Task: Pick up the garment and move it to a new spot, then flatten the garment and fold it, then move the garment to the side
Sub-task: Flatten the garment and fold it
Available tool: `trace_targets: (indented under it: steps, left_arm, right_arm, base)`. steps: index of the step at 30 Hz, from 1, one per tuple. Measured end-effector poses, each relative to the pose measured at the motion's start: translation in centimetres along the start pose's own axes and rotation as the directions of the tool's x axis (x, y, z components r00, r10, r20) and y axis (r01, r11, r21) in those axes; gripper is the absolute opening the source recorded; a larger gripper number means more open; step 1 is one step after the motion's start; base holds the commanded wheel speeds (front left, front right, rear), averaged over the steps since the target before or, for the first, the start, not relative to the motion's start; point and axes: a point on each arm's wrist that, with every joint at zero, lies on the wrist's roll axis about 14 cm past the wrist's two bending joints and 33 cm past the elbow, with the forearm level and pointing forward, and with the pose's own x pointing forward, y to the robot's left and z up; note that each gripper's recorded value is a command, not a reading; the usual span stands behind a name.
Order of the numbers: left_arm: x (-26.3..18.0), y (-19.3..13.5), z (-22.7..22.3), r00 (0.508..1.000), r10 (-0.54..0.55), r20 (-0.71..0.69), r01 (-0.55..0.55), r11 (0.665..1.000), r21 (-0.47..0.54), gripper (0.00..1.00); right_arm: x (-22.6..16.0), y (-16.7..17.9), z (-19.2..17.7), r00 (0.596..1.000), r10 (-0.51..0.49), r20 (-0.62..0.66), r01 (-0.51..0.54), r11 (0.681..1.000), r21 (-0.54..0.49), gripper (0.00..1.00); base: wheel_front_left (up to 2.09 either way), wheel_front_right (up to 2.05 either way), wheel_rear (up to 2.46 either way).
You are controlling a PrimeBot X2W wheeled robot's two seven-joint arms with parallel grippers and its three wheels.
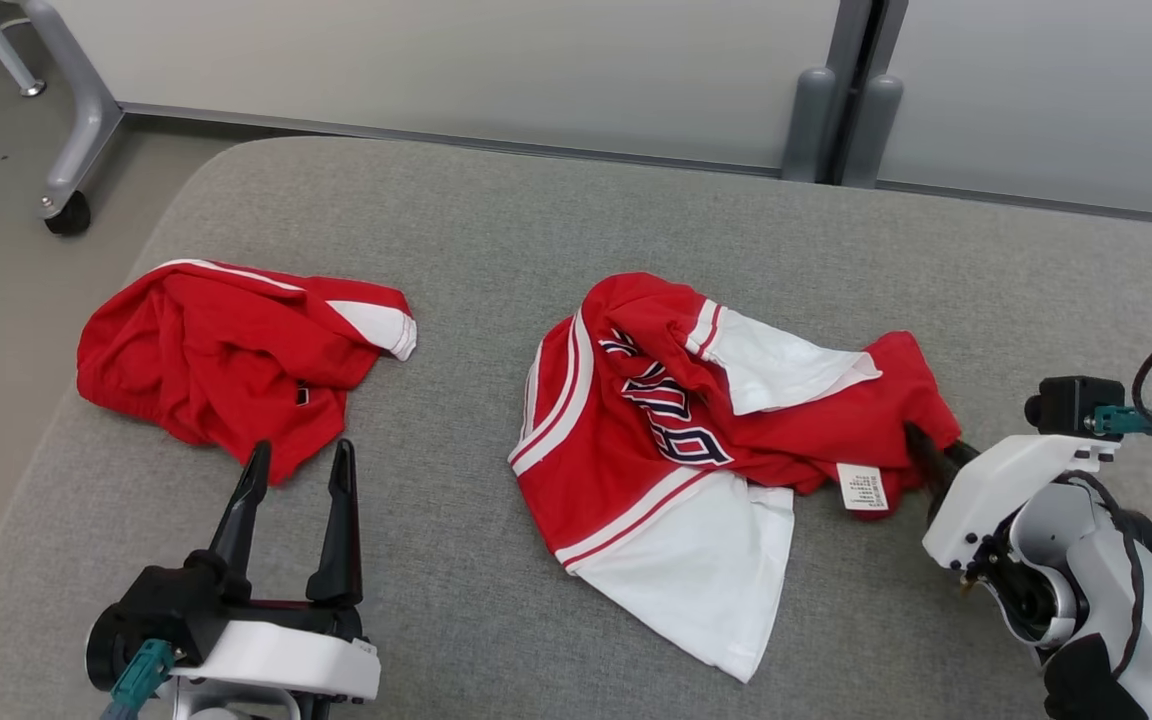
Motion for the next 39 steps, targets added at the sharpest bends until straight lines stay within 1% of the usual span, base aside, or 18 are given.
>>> trace_targets:
  steps: [6, 10, 13, 16, 21, 26, 28, 30, 33, 39]
  left_arm:
    - [-0.5, 0.4, 0.3, 1.0, 0.01, 0.006, -0.01, 1.0, 0.0, 1.0]
    - [-0.9, 0.6, 0.3, 1.0, 0.016, 0.004, -0.016, 1.0, -0.004, 1.0]
    - [-1.1, 0.9, 0.2, 1.0, 0.028, 0.0, -0.028, 1.0, -0.007, 1.0]
    - [-1.2, 1.2, 0.0, 0.999, 0.043, -0.011, -0.043, 0.999, -0.02, 1.0]
    - [-1.0, 1.5, -0.1, 0.997, 0.071, -0.022, -0.072, 0.997, -0.04, 1.0]
    - [-1.2, 2.3, -0.7, 0.992, 0.113, -0.048, -0.114, 0.993, -0.036, 1.0]
    - [-1.1, 2.5, -0.8, 0.991, 0.123, -0.053, -0.125, 0.992, -0.03, 1.0]
    - [-1.1, 2.5, -1.1, 0.99, 0.125, -0.064, -0.127, 0.991, -0.03, 1.0]
    - [-0.7, 2.1, -1.1, 0.992, 0.109, -0.061, -0.111, 0.993, -0.033, 1.0]
    - [0.1, 0.6, -1.3, 0.997, 0.05, -0.057, -0.052, 0.998, -0.027, 1.0]
  right_arm:
    - [0.6, 2.2, 3.4, 0.993, 0.068, 0.096, -0.065, 0.997, -0.039, 0.0]
    - [1.5, 3.3, 7.5, 0.982, 0.111, 0.15, -0.094, 0.988, -0.119, 0.0]
    - [2.6, 4.4, 10.5, 0.974, 0.145, 0.176, -0.119, 0.981, -0.153, 0.0]
    - [4.2, 4.6, 13.2, 0.97, 0.152, 0.191, -0.117, 0.976, -0.183, 0.0]
    - [7.6, 4.4, 15.4, 0.975, 0.141, 0.171, -0.107, 0.975, -0.192, 0.0]
    - [10.9, 4.1, 15.6, 0.98, 0.123, 0.157, -0.095, 0.98, -0.177, 0.01]
    - [11.9, 3.8, 14.9, 0.983, 0.111, 0.148, -0.083, 0.98, -0.182, 1.0]
    - [12.4, 4.2, 14.5, 0.981, 0.118, 0.157, -0.089, 0.98, -0.18, 1.0]
    - [12.1, 5.1, 14.5, 0.971, 0.141, 0.192, -0.107, 0.978, -0.179, 1.0]
    - [9.3, 3.9, 14.1, 0.961, 0.127, 0.245, -0.084, 0.98, -0.18, 1.0]
  base:
    - [0.0, 0.0, 0.0]
    - [0.0, 0.0, 0.0]
    - [0.0, 0.0, 0.0]
    - [0.0, 0.0, 0.0]
    - [0.0, 0.0, 0.0]
    - [0.0, 0.0, 0.0]
    - [0.0, 0.0, 0.0]
    - [0.0, 0.0, 0.0]
    - [0.0, 0.0, 0.0]
    - [0.0, 0.0, 0.0]
